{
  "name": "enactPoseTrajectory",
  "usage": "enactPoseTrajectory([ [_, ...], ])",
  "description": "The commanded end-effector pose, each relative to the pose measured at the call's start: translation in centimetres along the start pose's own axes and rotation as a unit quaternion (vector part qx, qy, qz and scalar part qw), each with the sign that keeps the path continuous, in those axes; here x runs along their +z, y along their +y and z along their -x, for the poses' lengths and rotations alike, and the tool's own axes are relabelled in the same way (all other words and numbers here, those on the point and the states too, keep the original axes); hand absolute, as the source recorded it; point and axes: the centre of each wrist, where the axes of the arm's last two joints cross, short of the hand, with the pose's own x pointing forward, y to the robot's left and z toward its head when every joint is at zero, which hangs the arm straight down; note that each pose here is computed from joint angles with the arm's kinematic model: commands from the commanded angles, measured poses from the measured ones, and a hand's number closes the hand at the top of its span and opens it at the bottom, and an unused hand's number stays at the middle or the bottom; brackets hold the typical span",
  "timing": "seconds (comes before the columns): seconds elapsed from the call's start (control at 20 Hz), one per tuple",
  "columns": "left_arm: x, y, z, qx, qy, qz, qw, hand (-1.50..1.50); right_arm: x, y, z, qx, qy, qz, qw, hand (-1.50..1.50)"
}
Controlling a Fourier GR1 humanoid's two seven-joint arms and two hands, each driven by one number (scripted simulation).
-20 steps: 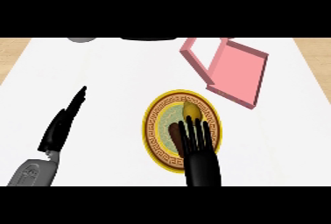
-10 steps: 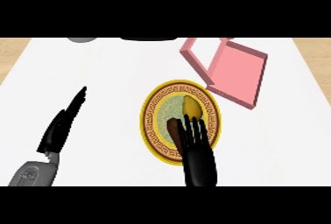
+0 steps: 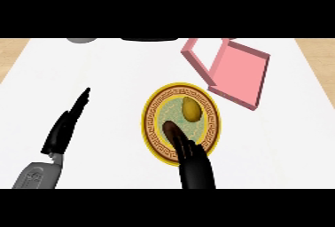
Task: Pick the sweet potato from the plate and place it in the cardboard box
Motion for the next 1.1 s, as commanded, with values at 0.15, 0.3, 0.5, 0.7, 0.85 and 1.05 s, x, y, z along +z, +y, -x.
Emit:
enactPoseTrajectory([
  [0.15,0.4,-0.6,0.0,0.008,-0.004,0.002,1.0000,0.00,-3.5,-0.3,0.5,0.057,-0.025,0.144,0.988,1.50],
  [0.3,-0.6,-0.4,-0.3,-0.004,0.000,-0.012,0.9999,0.00,-4.2,-0.5,2.8,0.066,-0.016,0.160,0.985,1.50],
  [0.5,0.2,0.4,0.4,0.000,0.006,-0.007,1.0000,0.00,-2.2,-1.1,0.5,0.067,-0.011,0.200,0.978,1.50],
  [0.7,-0.7,0.2,-0.4,-0.005,-0.012,0.012,0.9998,0.00,-7.3,-4.0,-0.4,0.028,0.090,0.090,0.991,1.50],
  [0.85,-0.9,0.1,-1.1,-0.005,-0.026,0.014,0.9996,0.00,-7.7,-4.2,0.8,0.015,0.166,-0.021,0.986,1.50],
  [1.05,-1.0,-0.1,-0.9,-0.006,-0.026,0.025,0.9993,0.00,-10.1,-7.2,0.1,0.014,0.184,-0.024,0.983,1.50],
])
